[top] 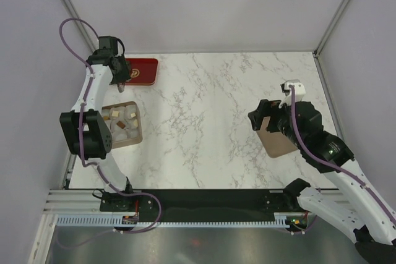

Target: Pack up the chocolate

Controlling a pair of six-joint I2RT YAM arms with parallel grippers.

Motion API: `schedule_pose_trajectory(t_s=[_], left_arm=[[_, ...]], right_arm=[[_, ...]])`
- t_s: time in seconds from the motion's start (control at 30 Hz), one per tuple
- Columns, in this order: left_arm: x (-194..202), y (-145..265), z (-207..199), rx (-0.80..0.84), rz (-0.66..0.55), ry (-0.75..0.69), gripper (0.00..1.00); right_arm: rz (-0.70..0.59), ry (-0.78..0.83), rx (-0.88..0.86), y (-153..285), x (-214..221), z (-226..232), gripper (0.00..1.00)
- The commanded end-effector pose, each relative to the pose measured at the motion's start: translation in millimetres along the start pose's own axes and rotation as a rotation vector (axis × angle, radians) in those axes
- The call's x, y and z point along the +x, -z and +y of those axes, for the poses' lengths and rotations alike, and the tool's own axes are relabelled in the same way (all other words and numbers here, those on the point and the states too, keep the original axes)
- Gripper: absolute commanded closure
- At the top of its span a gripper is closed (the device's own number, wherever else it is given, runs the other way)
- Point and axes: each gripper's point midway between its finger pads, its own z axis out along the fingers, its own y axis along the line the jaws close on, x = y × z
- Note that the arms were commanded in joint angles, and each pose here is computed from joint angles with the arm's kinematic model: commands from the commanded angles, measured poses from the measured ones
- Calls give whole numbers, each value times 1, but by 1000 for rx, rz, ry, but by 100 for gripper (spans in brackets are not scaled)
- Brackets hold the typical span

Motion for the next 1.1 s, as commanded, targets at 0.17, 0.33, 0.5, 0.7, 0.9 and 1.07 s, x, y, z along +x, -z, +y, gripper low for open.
schedule_pose_trajectory(t_s=[0.17,0.33,0.5,0.7,0.9,1.07], left_arm=[[-38,-53,-8,-16,-77,-42,50],[-35,-79,-13,-24,-68,-84,48],[-37,-97,-11,-64,-70,-116,46],[-39,-120,-10,-92,-61,-159,46],[-39,-134,-11,-93,-59,-176,46],[-42,-138,-15,-83,-64,-176,47]], right_arm=[[-64,3,32,-9,-21,0,2],[-56,23,74,-16,-15,-8,2],[-37,41,101,-25,-11,-12,2],[-27,38,102,-33,-6,-11,2],[-18,41,122,-39,-2,-15,2],[-4,47,133,-47,2,-15,2]])
